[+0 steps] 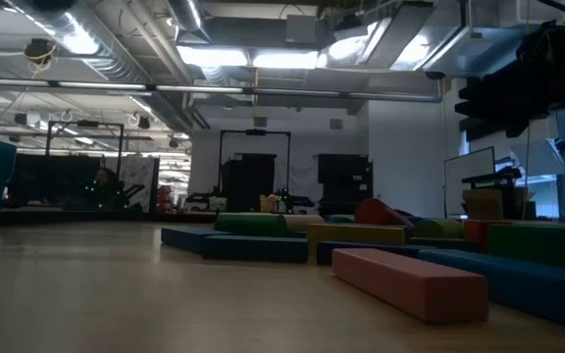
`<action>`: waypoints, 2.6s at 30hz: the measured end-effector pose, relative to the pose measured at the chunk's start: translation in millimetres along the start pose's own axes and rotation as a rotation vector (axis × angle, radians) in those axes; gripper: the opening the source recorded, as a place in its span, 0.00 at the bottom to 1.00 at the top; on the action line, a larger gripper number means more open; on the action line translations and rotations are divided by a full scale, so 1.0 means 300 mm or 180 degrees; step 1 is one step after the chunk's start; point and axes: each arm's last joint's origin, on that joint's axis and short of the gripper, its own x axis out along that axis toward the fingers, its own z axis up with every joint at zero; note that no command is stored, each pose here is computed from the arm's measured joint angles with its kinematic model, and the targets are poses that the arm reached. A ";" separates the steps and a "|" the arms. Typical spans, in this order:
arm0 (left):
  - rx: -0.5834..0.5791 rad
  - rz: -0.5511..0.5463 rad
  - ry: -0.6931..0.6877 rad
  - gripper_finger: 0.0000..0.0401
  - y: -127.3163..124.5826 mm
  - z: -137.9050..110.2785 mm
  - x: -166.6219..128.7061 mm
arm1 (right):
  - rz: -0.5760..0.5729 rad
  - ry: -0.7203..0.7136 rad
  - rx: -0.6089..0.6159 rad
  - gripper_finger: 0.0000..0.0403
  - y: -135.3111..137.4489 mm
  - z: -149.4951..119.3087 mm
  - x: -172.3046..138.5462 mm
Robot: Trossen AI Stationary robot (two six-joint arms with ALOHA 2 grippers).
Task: Sort blocks by size
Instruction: Put the brown arch block into the blue bin
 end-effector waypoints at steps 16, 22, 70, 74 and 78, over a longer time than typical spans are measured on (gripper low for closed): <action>0.1937 -0.0143 -0.3740 0.44 -0.122 0.297 -0.191 | 0.0001 0.0000 0.0000 0.47 0.000 0.000 0.000; 0.2048 0.0156 -0.4336 0.44 -0.123 0.438 -0.177 | 0.0001 -0.0001 0.0000 0.47 0.000 0.000 0.000; 0.1826 0.0699 -0.4699 0.50 -0.149 1.029 0.247 | 0.0000 0.0000 -0.0001 0.47 0.000 0.000 0.000; 0.1654 0.0630 -0.4707 0.56 -0.146 1.030 0.247 | -0.0001 0.0000 0.0000 0.47 0.000 0.000 0.000; 0.1445 0.0466 -0.4721 0.60 -0.139 1.036 0.243 | 0.0000 0.0000 -0.0001 0.47 0.000 0.000 0.000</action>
